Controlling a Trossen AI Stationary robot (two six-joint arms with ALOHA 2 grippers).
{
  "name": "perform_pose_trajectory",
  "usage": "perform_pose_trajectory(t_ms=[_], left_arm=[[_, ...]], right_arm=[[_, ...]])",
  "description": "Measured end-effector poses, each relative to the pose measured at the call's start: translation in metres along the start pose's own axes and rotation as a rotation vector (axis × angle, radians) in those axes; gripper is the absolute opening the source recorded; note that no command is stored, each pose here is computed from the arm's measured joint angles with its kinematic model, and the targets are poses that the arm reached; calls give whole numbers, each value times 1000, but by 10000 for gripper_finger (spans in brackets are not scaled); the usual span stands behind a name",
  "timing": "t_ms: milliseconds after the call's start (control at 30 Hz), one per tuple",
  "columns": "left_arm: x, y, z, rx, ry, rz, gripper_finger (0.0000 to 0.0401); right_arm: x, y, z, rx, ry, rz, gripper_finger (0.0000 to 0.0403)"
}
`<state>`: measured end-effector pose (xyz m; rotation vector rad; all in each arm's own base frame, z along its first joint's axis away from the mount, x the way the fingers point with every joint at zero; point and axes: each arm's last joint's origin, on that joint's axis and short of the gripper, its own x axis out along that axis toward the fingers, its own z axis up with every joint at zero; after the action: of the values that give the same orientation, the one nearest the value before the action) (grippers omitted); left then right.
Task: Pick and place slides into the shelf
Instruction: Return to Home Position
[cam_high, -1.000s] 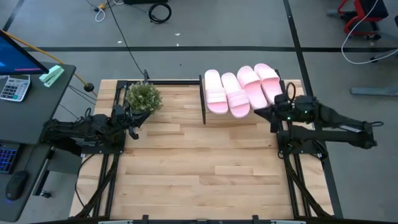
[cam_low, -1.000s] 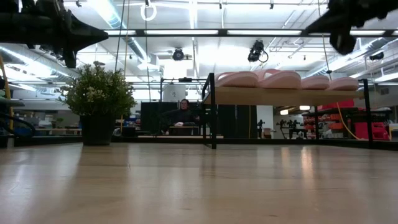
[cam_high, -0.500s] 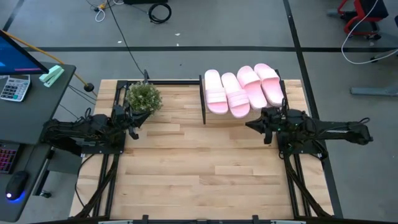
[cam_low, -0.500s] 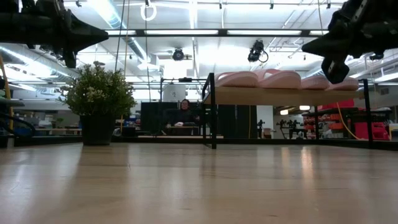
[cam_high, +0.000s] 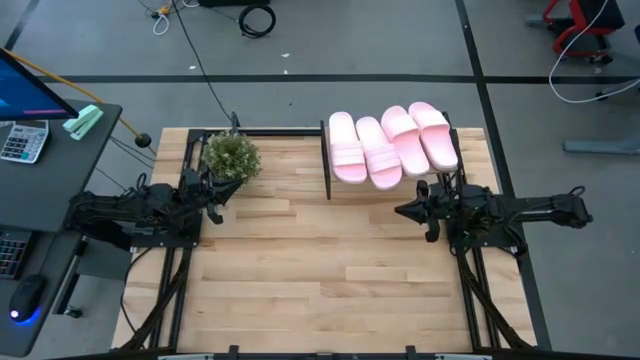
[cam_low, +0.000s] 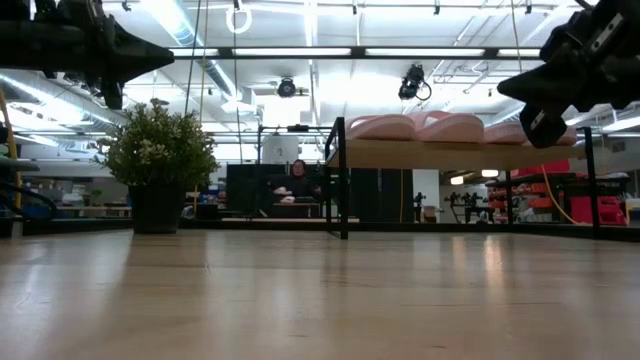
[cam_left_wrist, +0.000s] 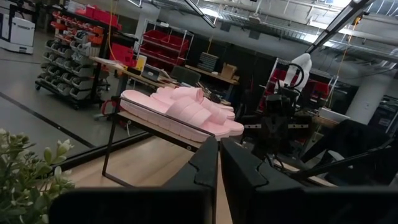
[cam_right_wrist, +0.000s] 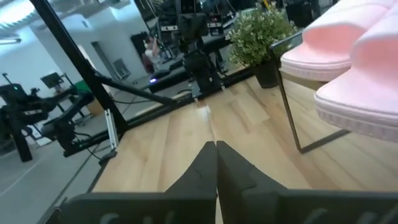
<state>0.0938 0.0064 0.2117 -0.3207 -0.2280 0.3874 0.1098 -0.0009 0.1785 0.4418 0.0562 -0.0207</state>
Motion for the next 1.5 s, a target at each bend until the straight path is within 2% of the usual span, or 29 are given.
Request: perform_pose_trajectory(t_ms=[233, 367, 633, 833, 1033, 1333, 1433, 1500], left_arm=[[0, 0, 0, 0, 0, 0, 25], [0, 0, 0, 0, 0, 0, 32], [0, 0, 0, 0, -1, 0, 31], [0, 0, 0, 0, -1, 0, 20], [0, 0, 0, 2, 0, 0, 22], [0, 0, -1, 243, 14, 2, 36], [0, 1, -4, 238, 39, 6, 35], [0, 1, -4, 170, 39, 8, 31]], right_arm=[[-2, -4, -8, -21, -15, 16, 0], [-2, -8, -17, -31, 23, -1, 0], [-2, -8, -15, -92, 5, -28, 7], [-2, -9, -16, -31, 10, -39, 23], [-2, -9, -16, -27, 11, -40, 24], [-2, -9, -16, -27, 11, -40, 24], [-2, -9, -16, -26, 11, -40, 23], [-2, -9, -16, -27, 11, -40, 23]])
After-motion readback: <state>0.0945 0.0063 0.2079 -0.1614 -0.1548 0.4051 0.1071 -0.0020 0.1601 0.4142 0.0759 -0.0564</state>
